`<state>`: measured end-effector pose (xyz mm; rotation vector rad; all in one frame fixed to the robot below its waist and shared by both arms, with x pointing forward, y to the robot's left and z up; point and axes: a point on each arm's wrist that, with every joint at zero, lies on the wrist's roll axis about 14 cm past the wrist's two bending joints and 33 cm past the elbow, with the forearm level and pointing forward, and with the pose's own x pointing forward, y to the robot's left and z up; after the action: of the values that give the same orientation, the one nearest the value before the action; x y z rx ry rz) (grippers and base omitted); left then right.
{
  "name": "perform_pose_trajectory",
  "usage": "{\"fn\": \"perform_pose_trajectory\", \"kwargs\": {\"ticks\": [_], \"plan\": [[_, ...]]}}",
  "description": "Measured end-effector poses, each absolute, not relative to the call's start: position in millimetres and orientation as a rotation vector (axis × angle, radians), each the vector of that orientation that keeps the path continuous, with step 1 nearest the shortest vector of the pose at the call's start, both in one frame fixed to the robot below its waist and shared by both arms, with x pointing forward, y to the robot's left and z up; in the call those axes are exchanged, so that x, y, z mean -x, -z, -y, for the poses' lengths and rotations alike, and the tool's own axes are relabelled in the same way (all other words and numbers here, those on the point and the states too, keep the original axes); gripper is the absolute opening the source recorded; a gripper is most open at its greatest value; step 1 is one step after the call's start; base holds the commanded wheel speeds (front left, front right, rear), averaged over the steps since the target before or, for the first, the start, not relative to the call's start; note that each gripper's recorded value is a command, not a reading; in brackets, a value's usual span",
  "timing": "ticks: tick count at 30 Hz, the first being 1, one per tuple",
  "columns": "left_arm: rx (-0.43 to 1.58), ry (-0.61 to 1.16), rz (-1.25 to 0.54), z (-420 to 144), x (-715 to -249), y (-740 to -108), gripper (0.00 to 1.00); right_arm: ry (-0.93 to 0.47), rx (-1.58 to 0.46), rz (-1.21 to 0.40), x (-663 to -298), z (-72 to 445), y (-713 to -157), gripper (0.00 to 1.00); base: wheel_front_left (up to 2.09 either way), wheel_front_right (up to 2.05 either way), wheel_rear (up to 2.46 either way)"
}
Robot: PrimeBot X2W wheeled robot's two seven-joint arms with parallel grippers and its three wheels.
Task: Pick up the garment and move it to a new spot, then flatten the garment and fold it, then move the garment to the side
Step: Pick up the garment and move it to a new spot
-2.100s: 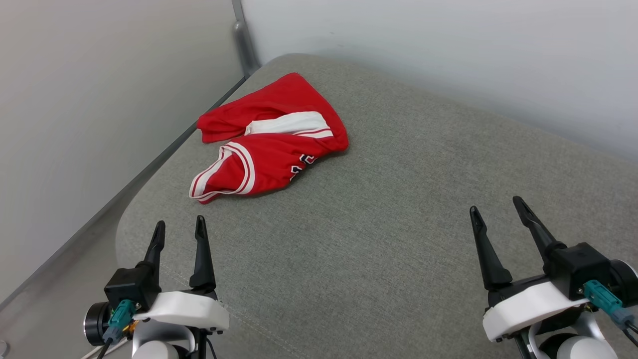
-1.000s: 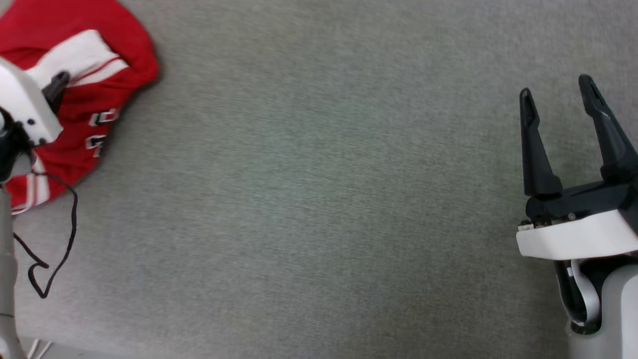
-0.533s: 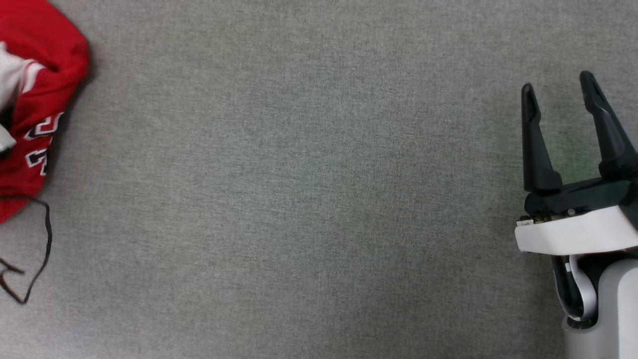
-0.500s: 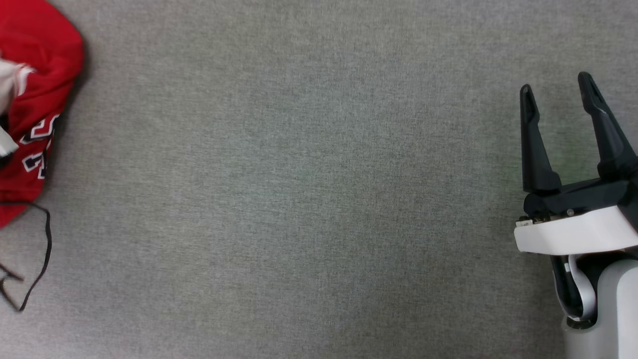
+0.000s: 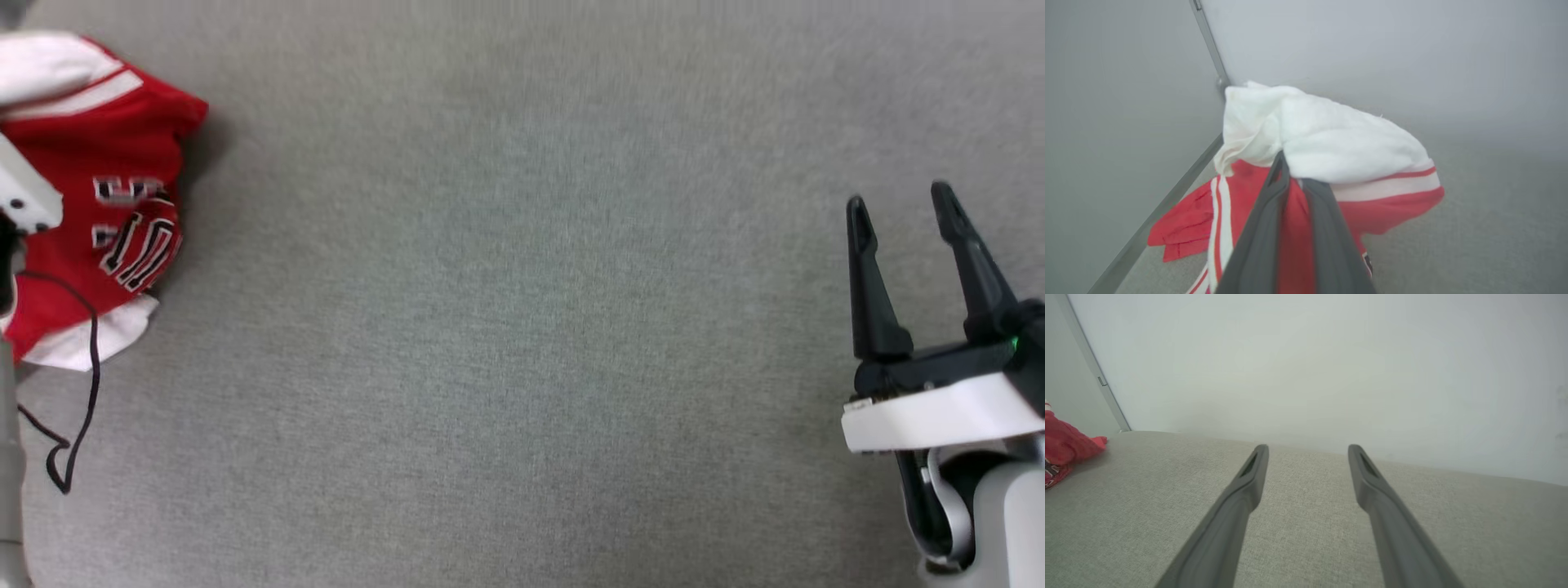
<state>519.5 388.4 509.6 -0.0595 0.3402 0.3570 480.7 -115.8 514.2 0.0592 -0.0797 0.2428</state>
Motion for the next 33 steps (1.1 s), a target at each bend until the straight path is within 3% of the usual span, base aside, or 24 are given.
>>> {"fn": "perform_pose_trajectory", "kwargs": {"ticks": [8,13,27,33], "plan": [[0.027,-0.246,0.068,-341.7,-524.5,-617.3,0.0,-0.19,-0.059,0.136,-447.2,137.7,-549.2,1.0,0.0,0.0,0.0],[0.066,-0.128,0.227,-287.4,-521.8,-655.7,0.0,-0.163,-0.063,0.166,-426.7,148.7,-565.7,1.0,0.0,0.0,0.0],[0.232,0.478,0.256,-29.9,-499.9,-650.3,0.0,0.018,-0.049,0.177,-377.3,212.0,-575.5,1.0,0.0,0.0,0.0],[0.267,0.642,0.148,37.9,-480.3,-613.2,0.0,0.086,-0.044,0.159,-365.9,233.7,-569.0,1.0,0.0,0.0,0.0]]}}
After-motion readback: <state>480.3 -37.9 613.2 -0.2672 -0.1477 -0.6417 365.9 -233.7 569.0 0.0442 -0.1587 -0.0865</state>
